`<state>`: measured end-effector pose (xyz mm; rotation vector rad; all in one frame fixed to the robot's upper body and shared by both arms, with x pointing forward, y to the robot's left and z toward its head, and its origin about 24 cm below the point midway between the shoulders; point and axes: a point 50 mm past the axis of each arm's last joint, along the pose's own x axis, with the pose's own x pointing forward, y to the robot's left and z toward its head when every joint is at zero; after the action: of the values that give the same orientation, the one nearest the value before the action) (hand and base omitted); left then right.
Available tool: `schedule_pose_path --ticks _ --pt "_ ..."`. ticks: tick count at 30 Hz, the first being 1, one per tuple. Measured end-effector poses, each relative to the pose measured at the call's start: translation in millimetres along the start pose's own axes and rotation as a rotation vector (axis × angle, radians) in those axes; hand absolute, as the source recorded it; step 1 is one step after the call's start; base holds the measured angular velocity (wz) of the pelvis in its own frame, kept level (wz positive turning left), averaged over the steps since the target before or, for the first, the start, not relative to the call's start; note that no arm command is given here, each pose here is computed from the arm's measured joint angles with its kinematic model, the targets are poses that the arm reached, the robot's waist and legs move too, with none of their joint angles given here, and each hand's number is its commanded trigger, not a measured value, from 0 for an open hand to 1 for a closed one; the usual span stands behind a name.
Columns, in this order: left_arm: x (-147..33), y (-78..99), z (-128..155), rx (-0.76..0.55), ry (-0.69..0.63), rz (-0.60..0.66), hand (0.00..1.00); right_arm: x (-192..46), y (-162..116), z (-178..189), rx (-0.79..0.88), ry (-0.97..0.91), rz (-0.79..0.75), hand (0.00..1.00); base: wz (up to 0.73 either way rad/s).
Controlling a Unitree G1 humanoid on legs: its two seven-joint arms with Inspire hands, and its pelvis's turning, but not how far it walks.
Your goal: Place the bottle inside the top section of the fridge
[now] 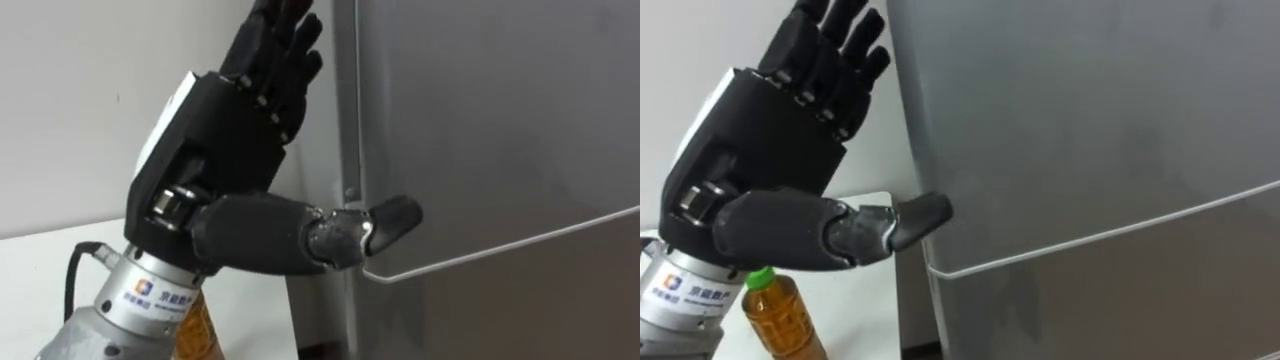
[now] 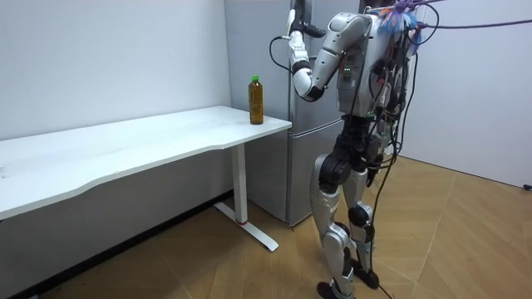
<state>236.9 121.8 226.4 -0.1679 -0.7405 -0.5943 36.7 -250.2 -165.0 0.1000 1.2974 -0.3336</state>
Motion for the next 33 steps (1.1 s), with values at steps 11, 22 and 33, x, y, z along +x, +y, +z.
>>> schedule_pose_path --ticks 11,22,33 --pt "1.5 -12.3 -0.3 -0.016 -0.003 -0.103 0.0 1.2 -0.1 8.9 -0.075 -0.015 -0.001 0.0 0.0" --pt "3.3 -25.8 -7.7 -0.104 -0.011 -0.162 0.71 1.6 1.7 10.4 -0.105 -0.013 0.009 0.0 0.06" --pt "3.5 -31.5 -32.1 -0.271 0.036 -0.141 0.91 2.1 3.0 10.8 -0.093 -0.005 0.019 0.0 0.03"
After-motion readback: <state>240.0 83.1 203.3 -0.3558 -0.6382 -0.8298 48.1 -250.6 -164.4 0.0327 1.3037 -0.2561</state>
